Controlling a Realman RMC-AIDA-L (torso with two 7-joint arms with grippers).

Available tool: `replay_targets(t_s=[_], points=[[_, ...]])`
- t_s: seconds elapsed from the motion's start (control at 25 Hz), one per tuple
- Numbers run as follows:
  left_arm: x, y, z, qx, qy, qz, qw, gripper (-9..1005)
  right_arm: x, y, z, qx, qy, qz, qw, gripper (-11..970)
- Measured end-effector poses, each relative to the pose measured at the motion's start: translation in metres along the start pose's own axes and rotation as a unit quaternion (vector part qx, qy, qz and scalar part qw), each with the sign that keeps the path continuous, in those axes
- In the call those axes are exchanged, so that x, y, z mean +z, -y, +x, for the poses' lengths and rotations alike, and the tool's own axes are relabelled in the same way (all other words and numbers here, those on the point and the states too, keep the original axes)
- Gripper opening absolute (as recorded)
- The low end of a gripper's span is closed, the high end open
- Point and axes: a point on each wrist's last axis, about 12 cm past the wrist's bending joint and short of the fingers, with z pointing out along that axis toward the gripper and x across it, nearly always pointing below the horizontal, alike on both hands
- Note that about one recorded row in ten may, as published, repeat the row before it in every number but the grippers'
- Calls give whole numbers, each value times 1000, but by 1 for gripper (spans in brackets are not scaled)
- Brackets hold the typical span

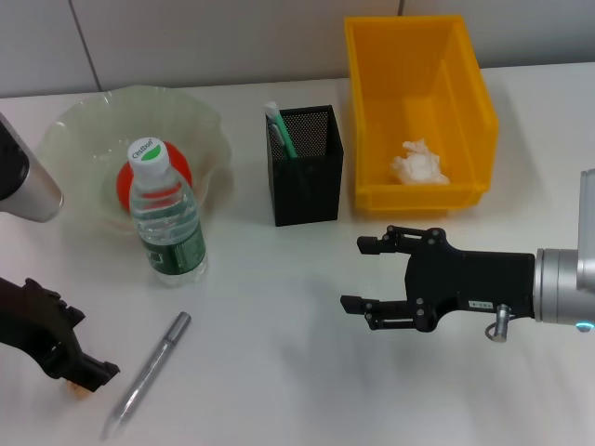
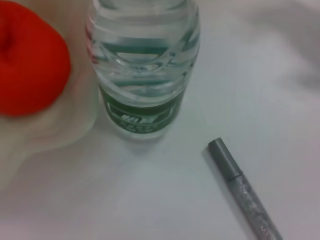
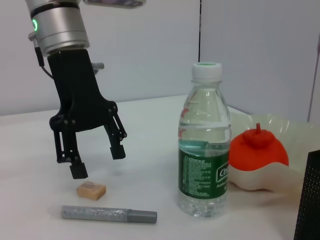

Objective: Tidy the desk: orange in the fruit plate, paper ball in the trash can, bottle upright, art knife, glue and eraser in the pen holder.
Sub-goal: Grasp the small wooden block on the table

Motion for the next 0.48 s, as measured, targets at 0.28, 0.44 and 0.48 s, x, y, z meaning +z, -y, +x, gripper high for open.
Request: replay_targets(t_s=[0.28,0.44,0.48], points=[[6,3,-2,8,-18,-6,1000,862,1,3,-1,-4,-4,6,1000,784],[7,5,-4,13,-22,-9,1000,862,1,4,-1,-6,-6,7,1000,784],[8,5,-4,15,-23,-11,1000,862,1,5,-1,-6,-6,7,1000,784]])
